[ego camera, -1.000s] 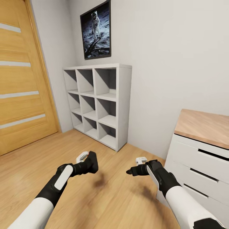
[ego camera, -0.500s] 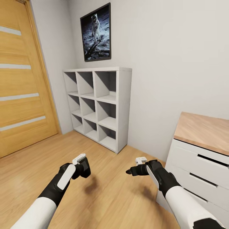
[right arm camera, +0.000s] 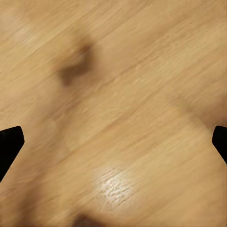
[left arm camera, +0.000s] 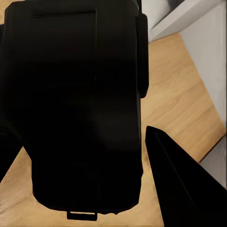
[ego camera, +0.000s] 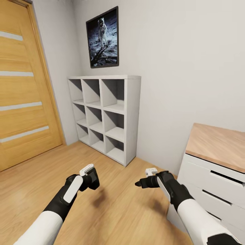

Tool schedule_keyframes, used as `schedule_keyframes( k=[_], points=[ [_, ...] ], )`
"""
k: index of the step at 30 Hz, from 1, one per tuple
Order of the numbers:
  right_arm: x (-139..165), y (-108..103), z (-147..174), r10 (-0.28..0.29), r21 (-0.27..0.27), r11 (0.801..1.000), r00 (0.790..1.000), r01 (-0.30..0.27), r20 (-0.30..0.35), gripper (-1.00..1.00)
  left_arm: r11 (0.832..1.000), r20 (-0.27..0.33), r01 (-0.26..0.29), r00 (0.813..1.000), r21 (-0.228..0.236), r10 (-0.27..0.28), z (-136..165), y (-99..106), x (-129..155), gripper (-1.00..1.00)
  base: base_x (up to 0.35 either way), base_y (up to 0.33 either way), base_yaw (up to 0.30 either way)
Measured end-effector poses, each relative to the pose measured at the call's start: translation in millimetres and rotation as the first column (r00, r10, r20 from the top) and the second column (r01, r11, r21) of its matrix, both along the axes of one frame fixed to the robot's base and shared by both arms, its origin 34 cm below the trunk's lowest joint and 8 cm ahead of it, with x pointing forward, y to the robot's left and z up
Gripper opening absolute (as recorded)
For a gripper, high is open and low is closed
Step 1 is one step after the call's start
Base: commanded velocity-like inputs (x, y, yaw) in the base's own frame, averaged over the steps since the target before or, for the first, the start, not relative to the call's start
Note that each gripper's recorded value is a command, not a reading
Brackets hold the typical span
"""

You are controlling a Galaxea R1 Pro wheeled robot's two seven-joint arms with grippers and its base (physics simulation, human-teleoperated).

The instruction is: Attach the digital camera to the camera tripod in the bedroom.

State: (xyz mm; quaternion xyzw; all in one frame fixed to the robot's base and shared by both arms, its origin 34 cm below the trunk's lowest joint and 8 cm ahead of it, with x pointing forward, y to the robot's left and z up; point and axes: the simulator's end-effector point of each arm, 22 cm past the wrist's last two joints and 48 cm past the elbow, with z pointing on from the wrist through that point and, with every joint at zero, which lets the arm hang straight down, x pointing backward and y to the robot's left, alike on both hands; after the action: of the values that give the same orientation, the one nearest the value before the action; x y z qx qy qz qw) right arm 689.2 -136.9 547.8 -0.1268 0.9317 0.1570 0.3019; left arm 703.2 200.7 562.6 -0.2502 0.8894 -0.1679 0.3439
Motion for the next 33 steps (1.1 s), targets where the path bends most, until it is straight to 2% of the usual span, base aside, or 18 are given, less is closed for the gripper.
schedule_keyframes(
  k=[9,14,15,16,18,19,21,22,23,24,26,33],
  points=[
    [5,-2,21,0.0,0.003,1.0,1.0,0.0,-0.001,1.0,1.0,0.014,0.006,1.0,-0.015,-0.006,26,-8,7,-1.0,0.0,0.0,0.0],
    [7,0,35,0.006,0.019,1.0,1.0,-0.006,-0.003,1.0,0.996,0.058,0.047,0.997,-0.071,-0.042,57,-44,14,-1.0,0.0,0.0,0.0],
    [6,2,38,0.009,0.028,1.0,1.0,-0.009,-0.005,1.0,0.991,0.101,0.077,0.993,-0.11,-0.066,73,-59,18,-1.0,0.0,0.0,0.0],
    [6,4,40,0.015,0.037,0.999,1.0,-0.014,-0.007,1.0,0.978,0.163,0.131,0.981,-0.161,-0.105,93,-76,23,-1.0,0.0,0.0,0.0],
    [6,7,45,0.022,0.049,0.999,1.0,-0.022,-0.009,1.0,0.961,0.22,0.191,0.965,-0.2,-0.146,110,-90,26,-1.0,0.0,0.0,0.0],
    [0,15,49,0.045,0.09,0.995,0.998,-0.042,-0.033,1.0,0.935,0.281,0.252,0.943,-0.248,-0.179,125,-102,27,-1.0,0.0,0.0,0.0],
    [-10,27,54,0.078,0.148,0.987,0.994,-0.066,-0.075,1.0,0.92,0.314,0.287,0.928,-0.265,-0.199,137,-108,28,-1.0,0.0,0.0,0.0],
    [-26,44,62,0.134,0.242,0.965,0.982,-0.099,-0.132,1.0,0.898,0.352,0.324,0.912,-0.296,-0.213,149,-116,27,-1.0,0.0,0.0,0.0],
    [-32,49,67,0.159,0.279,0.954,0.976,-0.112,-0.15,1.0,0.892,0.365,0.339,0.904,-0.299,-0.221,154,-118,27,-1.0,0.0,0.0,0.0],
    [-35,49,72,0.173,0.305,0.945,0.972,-0.118,-0.161,1.0,0.887,0.374,0.348,0.9,-0.304,-0.225,158,-120,27,-1.0,0.0,0.0,0.0],
    [-37,45,77,0.181,0.322,0.939,0.969,-0.12,-0.168,1.0,0.882,0.382,0.356,0.895,-0.308,-0.228,165,-121,28,-1.0,0.0,0.0,0.0],
    [-34,31,91,0.175,0.322,0.94,0.968,-0.111,-0.177,1.0,0.878,0.389,0.364,0.892,-0.311,-0.232,181,-122,30,-1.0,0.0,0.0,0.0]
  ],
)
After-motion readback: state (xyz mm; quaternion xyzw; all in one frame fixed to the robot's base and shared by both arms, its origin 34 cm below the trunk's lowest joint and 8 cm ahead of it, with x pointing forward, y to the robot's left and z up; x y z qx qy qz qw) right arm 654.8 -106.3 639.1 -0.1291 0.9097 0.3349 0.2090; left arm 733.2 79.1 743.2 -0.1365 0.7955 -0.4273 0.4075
